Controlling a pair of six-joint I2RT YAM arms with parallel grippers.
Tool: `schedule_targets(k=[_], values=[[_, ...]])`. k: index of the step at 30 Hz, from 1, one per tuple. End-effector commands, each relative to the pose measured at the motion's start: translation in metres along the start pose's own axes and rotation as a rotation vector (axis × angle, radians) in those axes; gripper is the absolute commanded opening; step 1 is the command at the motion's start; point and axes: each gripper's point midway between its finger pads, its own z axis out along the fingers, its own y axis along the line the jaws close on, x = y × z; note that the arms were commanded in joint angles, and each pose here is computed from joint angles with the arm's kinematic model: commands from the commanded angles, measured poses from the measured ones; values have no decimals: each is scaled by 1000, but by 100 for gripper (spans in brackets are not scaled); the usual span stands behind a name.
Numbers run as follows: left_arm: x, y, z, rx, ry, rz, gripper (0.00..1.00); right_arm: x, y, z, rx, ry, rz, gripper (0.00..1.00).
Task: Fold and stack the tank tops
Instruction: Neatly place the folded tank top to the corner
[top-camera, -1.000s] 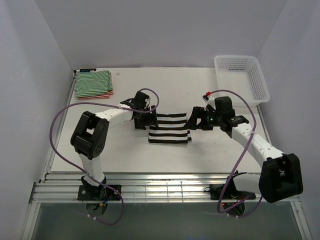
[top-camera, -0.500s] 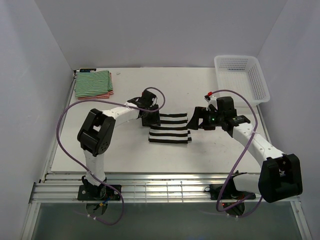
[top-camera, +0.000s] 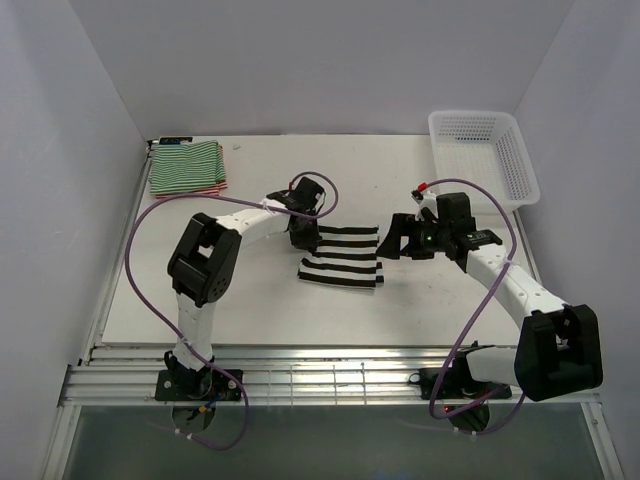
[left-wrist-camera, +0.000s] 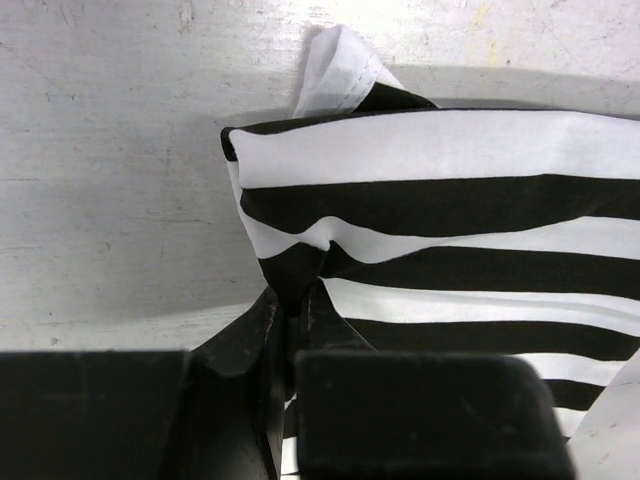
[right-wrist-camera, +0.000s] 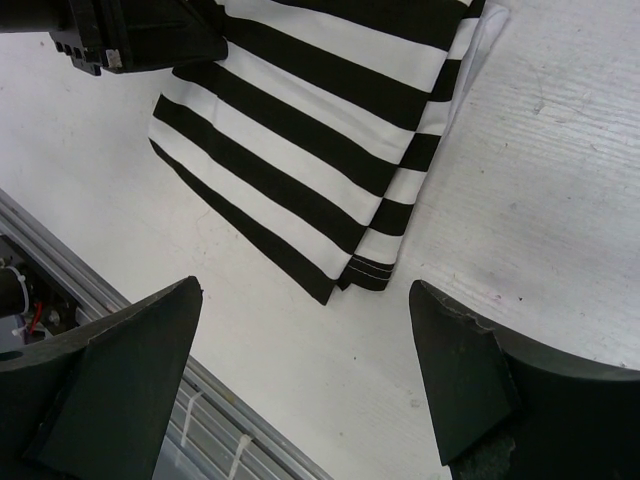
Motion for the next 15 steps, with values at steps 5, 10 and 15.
schedule_targets(k=[5, 10, 15], values=[[33, 79, 20, -387, 82, 112, 0, -7, -3, -1, -9, -15, -44, 90], [-30, 91, -26, -522, -165, 179, 0, -8, -5, -1, -5, -17, -54, 90], [-68, 96, -55, -608, -269, 280, 0, -10, -7, 0, -2, -18, -57, 90]])
